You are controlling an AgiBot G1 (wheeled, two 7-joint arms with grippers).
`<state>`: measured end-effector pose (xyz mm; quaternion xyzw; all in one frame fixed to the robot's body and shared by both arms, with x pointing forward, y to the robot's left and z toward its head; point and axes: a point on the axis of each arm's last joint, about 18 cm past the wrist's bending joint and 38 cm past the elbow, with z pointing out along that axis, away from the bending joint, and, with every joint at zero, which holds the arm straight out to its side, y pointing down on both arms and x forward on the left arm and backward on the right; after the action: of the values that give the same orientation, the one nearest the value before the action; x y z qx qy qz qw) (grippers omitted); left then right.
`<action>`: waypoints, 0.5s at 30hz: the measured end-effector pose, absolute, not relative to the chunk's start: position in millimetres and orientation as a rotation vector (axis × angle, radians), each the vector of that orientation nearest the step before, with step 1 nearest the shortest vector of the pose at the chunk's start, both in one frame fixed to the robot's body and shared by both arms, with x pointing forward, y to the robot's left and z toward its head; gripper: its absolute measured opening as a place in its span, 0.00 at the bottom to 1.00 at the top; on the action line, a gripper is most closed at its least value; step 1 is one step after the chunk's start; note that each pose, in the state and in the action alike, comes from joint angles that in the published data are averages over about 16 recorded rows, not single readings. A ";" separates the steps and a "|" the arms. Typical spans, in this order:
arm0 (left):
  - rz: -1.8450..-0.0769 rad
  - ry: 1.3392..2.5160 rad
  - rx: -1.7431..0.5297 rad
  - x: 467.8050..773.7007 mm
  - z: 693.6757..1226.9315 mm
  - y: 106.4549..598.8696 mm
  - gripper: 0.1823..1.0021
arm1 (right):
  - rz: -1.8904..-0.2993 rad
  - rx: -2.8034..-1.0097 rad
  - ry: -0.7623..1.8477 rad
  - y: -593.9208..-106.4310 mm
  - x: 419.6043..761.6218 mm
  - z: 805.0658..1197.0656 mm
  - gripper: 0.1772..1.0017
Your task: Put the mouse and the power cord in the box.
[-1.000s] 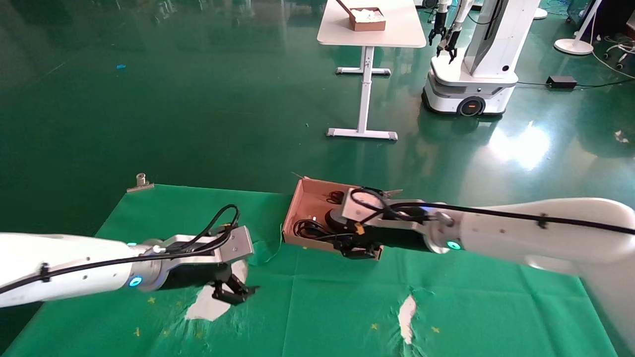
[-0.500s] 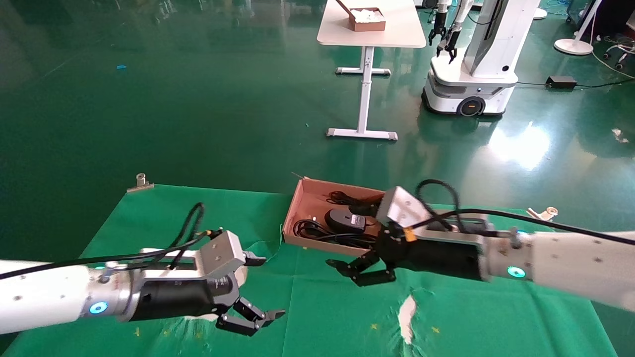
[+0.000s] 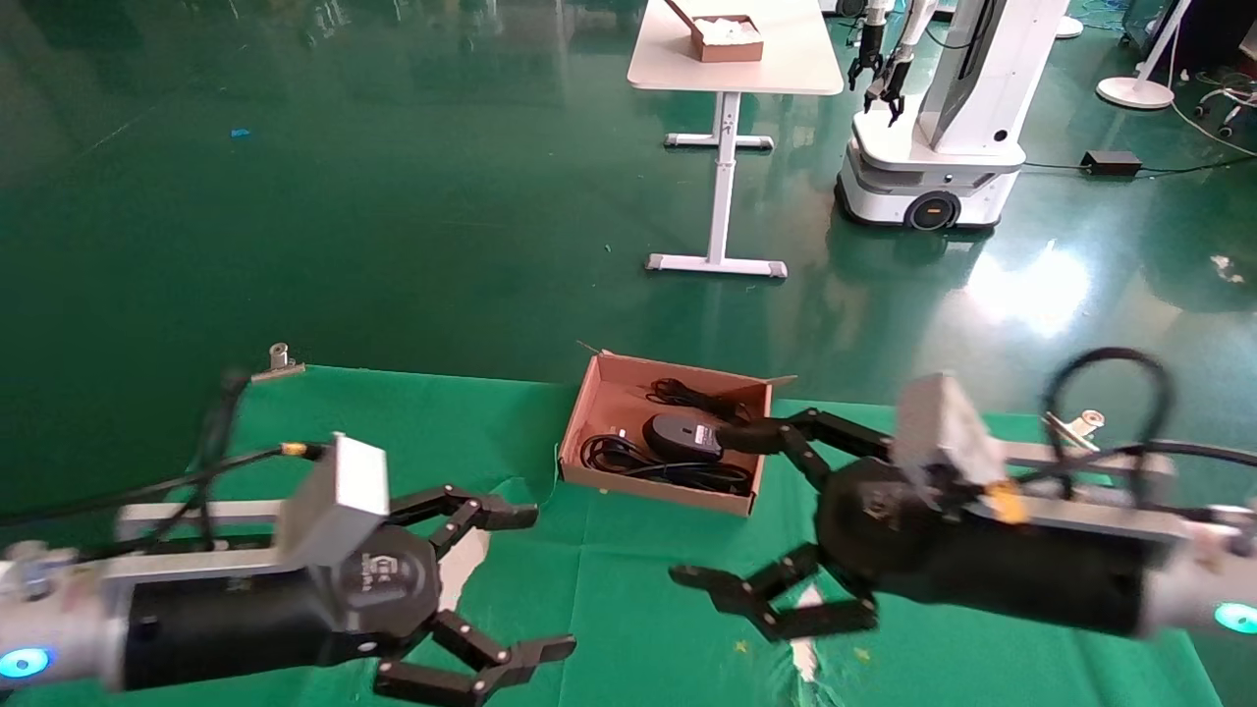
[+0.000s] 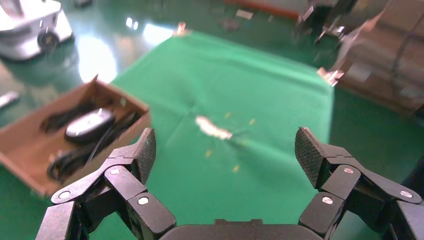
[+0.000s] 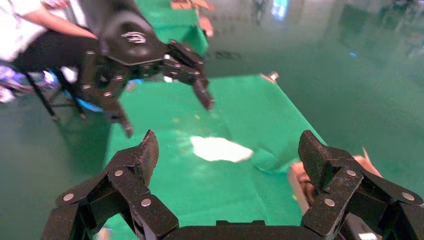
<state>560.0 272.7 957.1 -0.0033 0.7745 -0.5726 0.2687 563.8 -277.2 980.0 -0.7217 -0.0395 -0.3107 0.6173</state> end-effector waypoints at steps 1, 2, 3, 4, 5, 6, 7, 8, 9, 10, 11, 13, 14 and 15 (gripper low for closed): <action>-1.566 2.080 0.006 554.7 959.4 274.2 1.00 | -0.702 -1.654 -0.099 -279.4 557.4 980.9 1.00; -1.588 2.070 0.023 549.2 961.8 275.8 1.00 | -0.689 -1.647 -0.109 -281.6 550.8 981.9 1.00; -1.609 2.060 0.040 543.7 964.3 277.4 1.00 | -0.676 -1.640 -0.118 -283.8 544.1 982.9 1.00; -1.630 2.050 0.057 538.1 966.7 279.1 1.00 | -0.663 -1.634 -0.128 -285.9 537.3 983.9 1.00; -1.649 2.039 0.075 532.4 969.2 280.9 1.00 | -0.650 -1.628 -0.138 -287.9 530.4 984.8 1.00; -1.668 2.028 0.094 526.7 971.6 282.8 1.00 | -0.638 -1.622 -0.149 -289.9 523.9 985.8 1.00; -1.687 2.017 0.114 520.8 974.1 284.6 1.00 | -0.627 -1.618 -0.158 -291.6 517.6 986.7 1.00; -1.703 2.007 0.132 515.5 976.4 286.4 1.00 | -0.616 -1.614 -0.168 -293.2 511.8 987.4 1.00; -1.717 1.997 0.149 510.5 978.4 288.0 1.00 | -0.607 -1.610 -0.177 -294.6 506.4 988.2 1.00; -1.732 1.986 0.169 504.9 980.7 289.9 1.00 | -0.597 -1.607 -0.187 -296.0 500.7 989.0 1.00; -1.746 1.975 0.188 499.5 982.9 291.7 1.00 | -0.588 -1.604 -0.196 -297.3 495.5 989.7 1.00; -1.769 1.955 0.223 489.7 986.7 295.0 1.00 | -0.572 -1.599 -0.212 -299.4 486.5 991.0 1.00; -1.779 1.946 0.239 485.4 988.3 296.4 1.00 | -0.566 -1.597 -0.219 -300.2 482.7 991.5 1.00; -1.787 1.939 0.253 481.5 989.7 297.8 1.00 | -0.560 -1.595 -0.225 -300.9 479.4 991.9 1.00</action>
<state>481.5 297.8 989.7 0.0927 0.7098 -0.6543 0.2439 479.4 -300.9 991.9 -0.7044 -0.0995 -0.2473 0.6579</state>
